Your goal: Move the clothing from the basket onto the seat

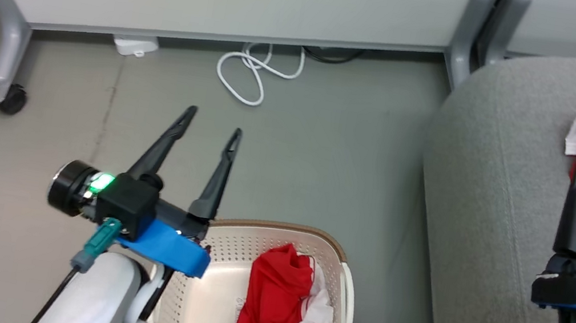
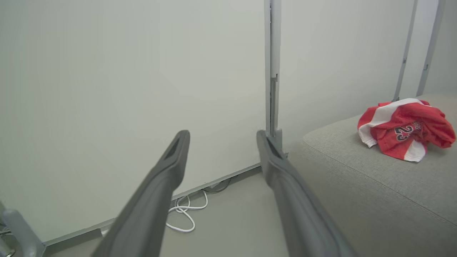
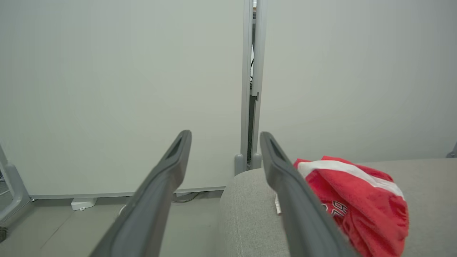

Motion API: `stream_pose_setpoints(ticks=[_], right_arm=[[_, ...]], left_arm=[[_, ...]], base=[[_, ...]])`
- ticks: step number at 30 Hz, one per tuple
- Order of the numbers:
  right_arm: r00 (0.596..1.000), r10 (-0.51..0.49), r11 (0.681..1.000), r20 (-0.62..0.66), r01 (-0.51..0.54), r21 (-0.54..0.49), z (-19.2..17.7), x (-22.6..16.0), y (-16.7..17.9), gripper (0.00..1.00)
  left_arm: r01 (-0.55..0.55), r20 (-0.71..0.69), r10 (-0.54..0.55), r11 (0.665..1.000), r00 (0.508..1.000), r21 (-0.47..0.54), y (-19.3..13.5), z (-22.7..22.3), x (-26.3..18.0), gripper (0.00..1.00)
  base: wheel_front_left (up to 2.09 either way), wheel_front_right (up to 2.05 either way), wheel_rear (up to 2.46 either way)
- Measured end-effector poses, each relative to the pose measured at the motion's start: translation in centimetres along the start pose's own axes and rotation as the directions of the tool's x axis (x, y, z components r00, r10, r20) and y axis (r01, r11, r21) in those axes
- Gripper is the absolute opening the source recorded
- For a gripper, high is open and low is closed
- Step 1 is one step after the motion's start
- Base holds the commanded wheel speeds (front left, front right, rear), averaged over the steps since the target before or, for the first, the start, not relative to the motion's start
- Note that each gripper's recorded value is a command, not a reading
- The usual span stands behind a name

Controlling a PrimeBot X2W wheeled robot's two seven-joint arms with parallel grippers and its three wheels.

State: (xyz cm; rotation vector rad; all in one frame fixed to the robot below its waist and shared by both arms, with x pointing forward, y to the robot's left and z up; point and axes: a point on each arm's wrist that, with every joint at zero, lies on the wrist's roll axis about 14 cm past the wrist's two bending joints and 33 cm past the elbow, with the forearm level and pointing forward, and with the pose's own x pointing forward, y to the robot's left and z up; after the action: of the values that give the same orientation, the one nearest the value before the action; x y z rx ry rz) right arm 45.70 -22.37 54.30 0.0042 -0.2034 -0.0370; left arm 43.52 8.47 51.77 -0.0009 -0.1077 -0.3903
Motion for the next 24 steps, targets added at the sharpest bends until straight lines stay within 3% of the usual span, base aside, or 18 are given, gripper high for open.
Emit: stream_pose_setpoints(ticks=[11, 24], right_arm=[[0.985, 0.163, 0.984, 0.051, -0.166, 0.070, 1.7, -1.0, 6.8, 1.00], [0.976, 0.217, 0.972, 0.037, -0.219, 0.084, 2.1, -4.8, 8.5, 1.00]], left_arm=[[-0.232, 0.015, 0.232, 0.972, 0.973, 0.022, 5.7, 1.3, -5.5, 1.00], [-0.348, 0.024, 0.347, 0.937, 0.938, 0.022, 7.8, 1.8, -10.1, 1.00]], base=[[0.00, 0.00, 0.00], [0.00, 0.00, 0.00]])
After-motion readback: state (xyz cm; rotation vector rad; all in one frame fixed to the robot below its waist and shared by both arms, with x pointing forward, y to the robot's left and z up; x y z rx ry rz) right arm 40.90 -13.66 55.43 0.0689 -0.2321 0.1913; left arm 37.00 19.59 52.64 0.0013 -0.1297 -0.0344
